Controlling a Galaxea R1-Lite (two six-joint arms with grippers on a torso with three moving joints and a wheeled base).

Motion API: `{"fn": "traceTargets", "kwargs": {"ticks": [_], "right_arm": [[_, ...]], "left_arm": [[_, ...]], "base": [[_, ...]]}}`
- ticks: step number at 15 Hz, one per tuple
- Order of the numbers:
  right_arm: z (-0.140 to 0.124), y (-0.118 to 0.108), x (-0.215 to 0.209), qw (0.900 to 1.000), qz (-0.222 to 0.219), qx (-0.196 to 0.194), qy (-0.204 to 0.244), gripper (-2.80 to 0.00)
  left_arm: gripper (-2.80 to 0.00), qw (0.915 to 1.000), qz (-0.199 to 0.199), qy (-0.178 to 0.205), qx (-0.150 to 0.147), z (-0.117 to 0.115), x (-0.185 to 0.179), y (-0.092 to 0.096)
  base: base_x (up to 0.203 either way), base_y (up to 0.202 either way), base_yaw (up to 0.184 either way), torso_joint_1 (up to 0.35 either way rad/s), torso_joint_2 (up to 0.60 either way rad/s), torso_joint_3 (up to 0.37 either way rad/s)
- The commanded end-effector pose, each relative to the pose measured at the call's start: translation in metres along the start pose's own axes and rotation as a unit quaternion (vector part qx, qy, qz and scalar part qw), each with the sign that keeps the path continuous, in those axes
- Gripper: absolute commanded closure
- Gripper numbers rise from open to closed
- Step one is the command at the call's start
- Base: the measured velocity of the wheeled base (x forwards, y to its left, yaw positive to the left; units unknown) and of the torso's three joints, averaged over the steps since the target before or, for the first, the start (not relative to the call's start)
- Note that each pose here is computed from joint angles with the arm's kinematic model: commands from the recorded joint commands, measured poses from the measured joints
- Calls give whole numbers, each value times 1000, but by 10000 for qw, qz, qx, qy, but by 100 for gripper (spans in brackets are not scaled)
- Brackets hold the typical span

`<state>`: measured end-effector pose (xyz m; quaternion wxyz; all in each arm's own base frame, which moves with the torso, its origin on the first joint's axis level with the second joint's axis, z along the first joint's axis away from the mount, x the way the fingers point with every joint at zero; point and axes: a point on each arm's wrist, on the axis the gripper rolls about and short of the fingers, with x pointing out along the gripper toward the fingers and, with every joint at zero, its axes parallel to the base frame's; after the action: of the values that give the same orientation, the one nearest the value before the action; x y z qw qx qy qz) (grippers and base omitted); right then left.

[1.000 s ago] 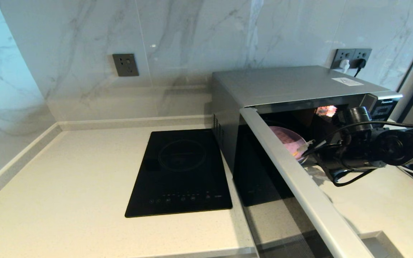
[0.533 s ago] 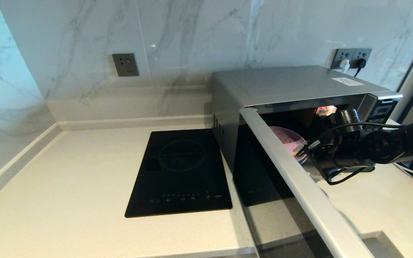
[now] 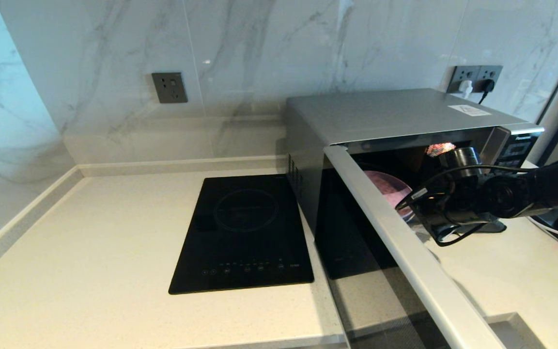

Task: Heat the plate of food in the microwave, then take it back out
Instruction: Take the plate out of the microwave

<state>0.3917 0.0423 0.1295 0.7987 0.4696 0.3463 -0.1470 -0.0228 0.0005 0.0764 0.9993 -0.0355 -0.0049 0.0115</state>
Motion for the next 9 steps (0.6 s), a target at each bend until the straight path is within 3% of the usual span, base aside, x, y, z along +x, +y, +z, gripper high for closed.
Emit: {"fn": "traceTargets", "kwargs": {"ticks": [1,9], "right_arm": [[0,0,3,10000,-15,25,12,0],[3,7,-14,9999,150,23,-71,0]], "left_arm": [[0,10000,6,6,-6,0,0,0],[0,10000,6,6,-6,0,0,0]], "base": [[0,0,0,0,0,0],[0,0,0,0,0,0]]}}
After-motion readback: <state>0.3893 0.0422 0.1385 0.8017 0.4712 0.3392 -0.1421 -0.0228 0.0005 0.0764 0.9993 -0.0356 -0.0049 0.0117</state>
